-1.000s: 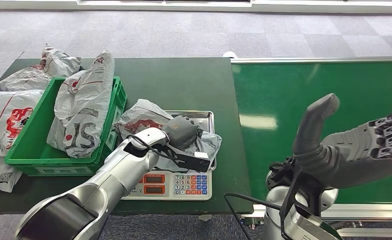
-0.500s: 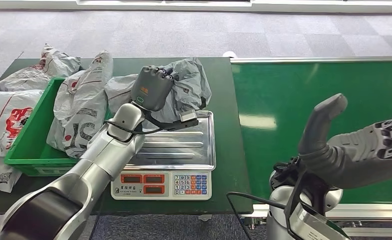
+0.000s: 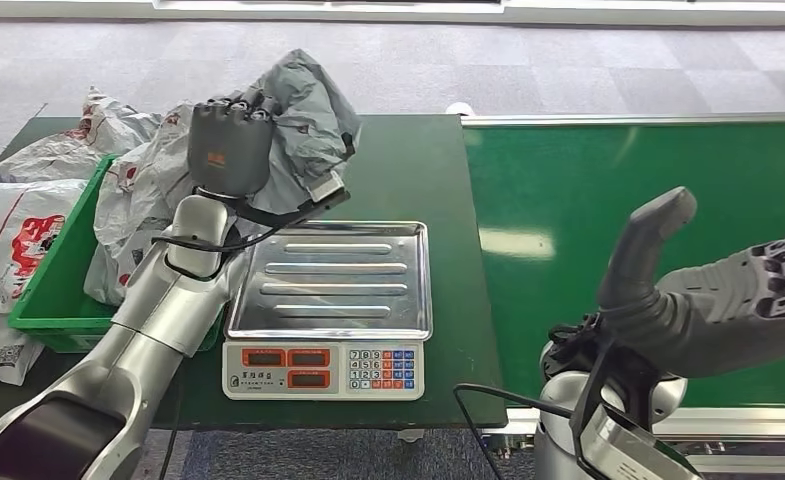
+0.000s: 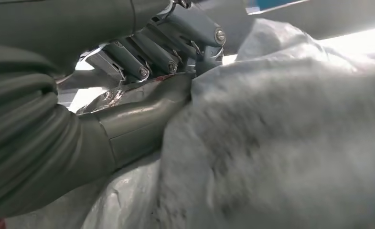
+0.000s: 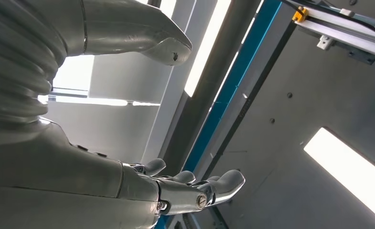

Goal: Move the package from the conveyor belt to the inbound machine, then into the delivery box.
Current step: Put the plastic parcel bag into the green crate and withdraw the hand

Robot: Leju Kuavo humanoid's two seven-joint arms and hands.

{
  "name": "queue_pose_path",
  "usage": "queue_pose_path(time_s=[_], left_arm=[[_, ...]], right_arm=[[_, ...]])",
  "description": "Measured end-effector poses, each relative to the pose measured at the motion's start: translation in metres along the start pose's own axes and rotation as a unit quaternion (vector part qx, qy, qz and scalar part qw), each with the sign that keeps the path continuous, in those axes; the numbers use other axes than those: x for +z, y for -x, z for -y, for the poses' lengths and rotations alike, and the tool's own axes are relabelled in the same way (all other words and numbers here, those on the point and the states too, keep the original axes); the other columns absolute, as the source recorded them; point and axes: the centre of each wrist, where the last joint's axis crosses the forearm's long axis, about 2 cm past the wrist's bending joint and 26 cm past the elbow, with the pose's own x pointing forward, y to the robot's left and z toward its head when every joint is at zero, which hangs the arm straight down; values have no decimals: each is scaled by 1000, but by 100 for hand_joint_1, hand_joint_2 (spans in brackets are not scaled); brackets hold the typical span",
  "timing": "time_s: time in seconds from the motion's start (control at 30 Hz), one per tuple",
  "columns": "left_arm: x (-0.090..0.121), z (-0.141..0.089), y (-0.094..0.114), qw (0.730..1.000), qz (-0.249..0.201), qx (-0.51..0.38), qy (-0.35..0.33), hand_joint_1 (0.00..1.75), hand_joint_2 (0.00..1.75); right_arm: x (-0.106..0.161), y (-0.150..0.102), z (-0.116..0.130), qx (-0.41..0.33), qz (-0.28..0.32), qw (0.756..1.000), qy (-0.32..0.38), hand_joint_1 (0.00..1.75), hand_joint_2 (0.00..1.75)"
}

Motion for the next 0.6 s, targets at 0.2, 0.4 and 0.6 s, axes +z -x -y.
queue_pose_path(time_s=[0.2, 0.4, 0.6], left_arm=[[4, 9, 51, 997, -53, -59, 26, 175, 175], [11, 17, 99, 991, -82, -86, 58, 175, 175], [25, 26, 126, 982, -129, -95, 99, 157, 175]], right_arm=[[1, 2, 2, 7, 0, 1000, -1, 0, 175], [1, 4, 4, 14, 0, 1000, -3, 0, 175], [1, 4, 6, 16, 0, 1000, -1, 0, 175]])
